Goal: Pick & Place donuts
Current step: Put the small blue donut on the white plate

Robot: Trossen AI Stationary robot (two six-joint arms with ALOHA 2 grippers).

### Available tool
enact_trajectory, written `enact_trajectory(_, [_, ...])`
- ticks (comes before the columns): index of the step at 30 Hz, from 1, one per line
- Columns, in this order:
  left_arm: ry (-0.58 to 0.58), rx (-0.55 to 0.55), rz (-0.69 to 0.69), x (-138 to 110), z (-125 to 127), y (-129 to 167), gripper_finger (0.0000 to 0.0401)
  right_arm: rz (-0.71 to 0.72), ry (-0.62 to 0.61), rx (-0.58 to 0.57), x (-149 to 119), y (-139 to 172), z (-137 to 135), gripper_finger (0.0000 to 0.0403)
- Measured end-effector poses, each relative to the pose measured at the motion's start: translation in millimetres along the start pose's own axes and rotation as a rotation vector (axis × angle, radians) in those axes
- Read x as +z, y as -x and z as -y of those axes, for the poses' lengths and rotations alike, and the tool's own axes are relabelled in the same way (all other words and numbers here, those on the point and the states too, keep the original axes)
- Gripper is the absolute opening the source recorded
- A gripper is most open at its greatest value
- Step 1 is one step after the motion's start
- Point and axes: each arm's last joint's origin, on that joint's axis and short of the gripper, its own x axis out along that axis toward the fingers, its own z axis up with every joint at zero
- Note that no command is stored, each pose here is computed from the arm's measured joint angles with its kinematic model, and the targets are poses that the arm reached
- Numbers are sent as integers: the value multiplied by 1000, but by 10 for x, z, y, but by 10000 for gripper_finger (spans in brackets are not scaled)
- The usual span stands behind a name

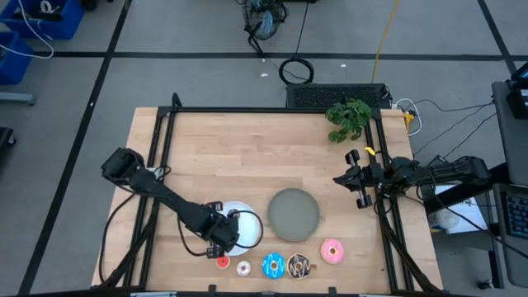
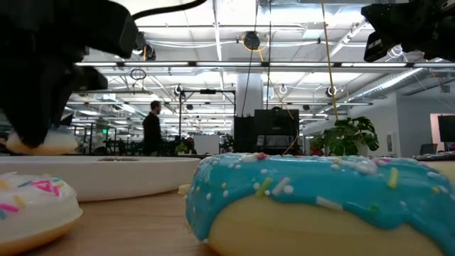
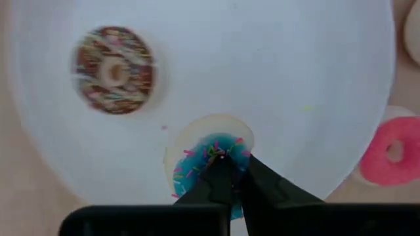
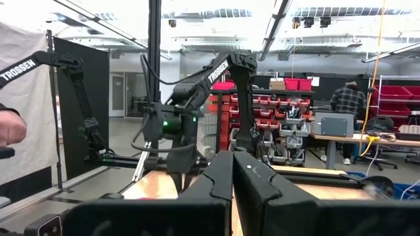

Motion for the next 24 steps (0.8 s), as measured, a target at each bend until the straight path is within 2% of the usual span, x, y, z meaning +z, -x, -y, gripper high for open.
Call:
enact_trajectory(3, [11,-13,-1,-40,-20,-82,12,0,0,0,0,0,0,0])
enact_trajectory(6, [29,-5,-10,-65,-52,-127,28,0,0,0,0,0,0,0])
enact_trajectory(16, [-11,-29,21,-33,-40,-134,105,-1,0,0,-2,1,0,0])
enact_trajectory(24, [49,-40,6,-13,-78,-135,192,0,0,0,-2,1,0,0])
